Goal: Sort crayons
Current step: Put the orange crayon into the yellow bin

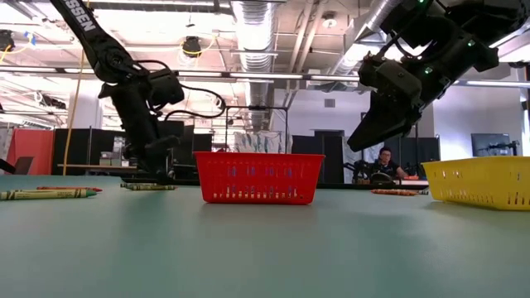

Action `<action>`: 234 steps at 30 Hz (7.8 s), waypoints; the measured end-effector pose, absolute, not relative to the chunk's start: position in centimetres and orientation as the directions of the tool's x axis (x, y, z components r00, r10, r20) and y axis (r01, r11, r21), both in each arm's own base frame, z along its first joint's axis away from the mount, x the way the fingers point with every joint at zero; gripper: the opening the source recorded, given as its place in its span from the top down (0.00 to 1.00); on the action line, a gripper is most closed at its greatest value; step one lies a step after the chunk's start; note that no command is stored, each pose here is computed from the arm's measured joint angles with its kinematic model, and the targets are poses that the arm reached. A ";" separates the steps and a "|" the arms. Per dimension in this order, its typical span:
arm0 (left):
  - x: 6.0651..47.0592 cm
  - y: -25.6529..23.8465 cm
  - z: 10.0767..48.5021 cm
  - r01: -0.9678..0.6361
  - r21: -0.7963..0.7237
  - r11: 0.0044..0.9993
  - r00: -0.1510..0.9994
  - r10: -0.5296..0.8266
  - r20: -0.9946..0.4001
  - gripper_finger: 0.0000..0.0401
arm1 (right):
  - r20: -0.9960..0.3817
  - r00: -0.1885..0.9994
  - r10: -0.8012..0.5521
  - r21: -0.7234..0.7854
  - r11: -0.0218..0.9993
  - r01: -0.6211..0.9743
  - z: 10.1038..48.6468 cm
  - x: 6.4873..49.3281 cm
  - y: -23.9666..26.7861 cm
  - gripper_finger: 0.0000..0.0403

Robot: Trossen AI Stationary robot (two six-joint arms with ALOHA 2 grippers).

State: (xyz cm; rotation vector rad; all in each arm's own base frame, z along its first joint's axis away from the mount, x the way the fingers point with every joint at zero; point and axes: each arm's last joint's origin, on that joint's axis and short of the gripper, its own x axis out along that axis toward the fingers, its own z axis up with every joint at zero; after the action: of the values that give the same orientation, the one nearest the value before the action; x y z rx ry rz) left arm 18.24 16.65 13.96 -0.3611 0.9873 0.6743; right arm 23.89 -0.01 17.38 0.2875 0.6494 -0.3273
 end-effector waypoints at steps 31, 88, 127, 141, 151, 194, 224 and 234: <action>17.4 14.9 13.1 -0.604 0.078 0.793 0.218 0.259 -0.941 0.87 | -0.629 0.749 -0.209 0.170 0.903 0.394 17.4 23.9 0.0 0.70; 34.0 3.1 23.2 0.197 -0.079 0.977 0.939 -0.165 0.301 1.00 | -0.004 0.995 -0.096 -0.009 0.995 0.096 22.7 28.2 1.3 0.67; 31.1 5.0 21.0 -0.085 -0.062 0.994 0.924 0.056 -0.377 0.58 | -0.960 0.281 -0.005 0.238 0.516 0.823 19.9 13.3 1.5 0.88; 29.6 4.7 21.5 -0.132 -0.071 0.989 0.873 0.082 -0.481 0.58 | -0.932 0.356 0.065 0.318 0.620 0.718 23.0 14.2 2.1 0.69; 28.8 4.7 22.4 -0.142 -0.040 0.989 0.871 0.105 -0.481 0.58 | -0.733 0.638 0.236 0.508 0.814 0.282 25.0 16.2 10.6 0.73; 29.1 4.7 22.8 -0.132 -0.033 0.991 0.894 0.104 -0.435 0.58 | -0.951 0.308 0.038 0.102 0.976 0.192 15.1 14.7 20.1 0.79; 29.0 2.8 22.1 -0.106 -0.073 0.992 0.892 0.062 -0.448 0.58 | -0.947 0.317 -0.062 0.057 0.933 0.354 16.7 16.0 19.4 0.99; 28.0 -1.6 19.9 -0.053 -0.002 0.999 0.849 0.044 -0.526 0.58 | -0.907 0.421 0.002 0.181 0.905 0.385 21.2 16.4 17.6 0.99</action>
State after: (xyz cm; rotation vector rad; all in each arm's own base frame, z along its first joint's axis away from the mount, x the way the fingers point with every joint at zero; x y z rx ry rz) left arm 28.03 -1.58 19.95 -0.0162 0.5539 0.0512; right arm 16.36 17.57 21.19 0.3925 1.1175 -0.2475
